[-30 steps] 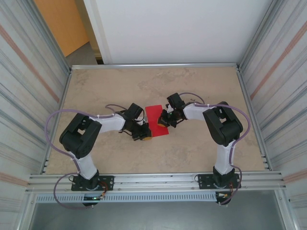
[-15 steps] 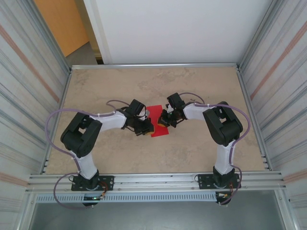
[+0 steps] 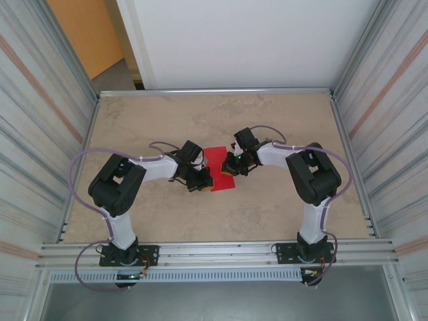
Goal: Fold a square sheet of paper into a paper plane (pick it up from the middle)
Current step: Fold the triangle a second time at the center of the table.
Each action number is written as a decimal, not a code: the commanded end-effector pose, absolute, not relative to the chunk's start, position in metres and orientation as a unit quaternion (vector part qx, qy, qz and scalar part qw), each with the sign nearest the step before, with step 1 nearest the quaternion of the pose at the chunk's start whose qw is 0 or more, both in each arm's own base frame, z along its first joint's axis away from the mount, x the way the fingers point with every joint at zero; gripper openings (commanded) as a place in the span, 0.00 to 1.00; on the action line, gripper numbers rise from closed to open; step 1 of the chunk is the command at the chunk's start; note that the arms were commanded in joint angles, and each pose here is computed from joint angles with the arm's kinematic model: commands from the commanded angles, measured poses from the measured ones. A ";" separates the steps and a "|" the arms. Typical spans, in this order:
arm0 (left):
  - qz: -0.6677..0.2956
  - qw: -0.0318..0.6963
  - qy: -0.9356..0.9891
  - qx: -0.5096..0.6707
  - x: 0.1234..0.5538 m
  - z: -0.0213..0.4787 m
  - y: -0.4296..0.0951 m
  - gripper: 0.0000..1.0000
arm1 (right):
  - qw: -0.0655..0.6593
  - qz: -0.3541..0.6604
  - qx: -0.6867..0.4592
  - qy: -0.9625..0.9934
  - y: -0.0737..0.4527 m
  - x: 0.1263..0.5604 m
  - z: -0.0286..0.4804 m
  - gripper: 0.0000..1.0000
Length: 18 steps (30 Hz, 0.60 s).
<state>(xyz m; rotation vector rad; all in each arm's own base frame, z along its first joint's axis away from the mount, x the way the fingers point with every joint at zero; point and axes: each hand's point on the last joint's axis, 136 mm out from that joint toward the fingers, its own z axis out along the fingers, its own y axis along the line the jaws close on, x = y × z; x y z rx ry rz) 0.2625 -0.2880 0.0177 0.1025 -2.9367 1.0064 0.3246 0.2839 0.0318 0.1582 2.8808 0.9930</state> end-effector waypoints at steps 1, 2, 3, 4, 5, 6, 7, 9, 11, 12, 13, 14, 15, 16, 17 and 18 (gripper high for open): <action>0.276 0.052 -0.958 0.050 0.250 -0.004 -0.270 0.02 | 0.101 0.329 -0.008 0.939 0.293 0.328 0.070 0.10; 0.277 0.052 -0.958 0.049 0.250 -0.003 -0.271 0.01 | 0.102 0.325 -0.014 0.940 0.296 0.324 0.070 0.09; 0.277 0.052 -0.958 0.049 0.250 -0.003 -0.271 0.01 | 0.100 0.320 -0.019 0.942 0.298 0.320 0.066 0.08; 0.278 0.052 -0.958 0.049 0.250 -0.003 -0.271 0.00 | 0.099 0.312 -0.020 0.945 0.299 0.316 0.062 0.07; 0.278 0.052 -0.958 0.048 0.250 -0.003 -0.271 0.00 | 0.098 0.309 -0.021 0.946 0.300 0.313 0.058 0.06; 0.279 0.053 -0.958 0.048 0.250 -0.004 -0.271 0.00 | 0.093 0.310 -0.021 0.946 0.303 0.310 0.054 0.05; 0.279 0.053 -0.958 0.047 0.249 -0.003 -0.272 0.00 | 0.090 0.312 -0.020 0.946 0.305 0.307 0.051 0.04; 0.281 0.052 -0.957 0.047 0.250 -0.003 -0.272 0.00 | 0.086 0.315 -0.025 0.945 0.311 0.304 0.046 0.02; 0.282 0.051 -0.957 0.047 0.250 -0.002 -0.272 0.00 | 0.082 0.316 -0.033 0.945 0.317 0.300 0.043 0.01; 0.282 0.052 -0.957 0.046 0.250 -0.002 -0.273 0.00 | 0.083 0.316 -0.035 0.944 0.319 0.300 0.042 0.00; 0.282 0.052 -0.957 0.046 0.250 -0.002 -0.272 0.00 | 0.082 0.315 -0.036 0.945 0.320 0.300 0.039 0.00; 0.282 0.052 -0.957 0.047 0.250 -0.003 -0.272 0.00 | 0.081 0.315 -0.036 0.945 0.321 0.300 0.038 0.00; 0.282 0.052 -0.957 0.047 0.250 -0.003 -0.272 0.00 | 0.081 0.314 -0.035 0.945 0.321 0.301 0.036 0.00; 0.282 0.053 -0.957 0.048 0.249 -0.004 -0.272 0.00 | 0.079 0.312 -0.033 0.946 0.321 0.300 0.033 0.00; 0.282 0.053 -0.957 0.048 0.249 -0.004 -0.272 0.00 | 0.076 0.311 -0.032 0.947 0.321 0.300 0.031 0.00; 0.282 0.053 -0.957 0.049 0.249 -0.004 -0.272 0.00 | 0.073 0.311 -0.033 0.947 0.321 0.299 0.027 0.00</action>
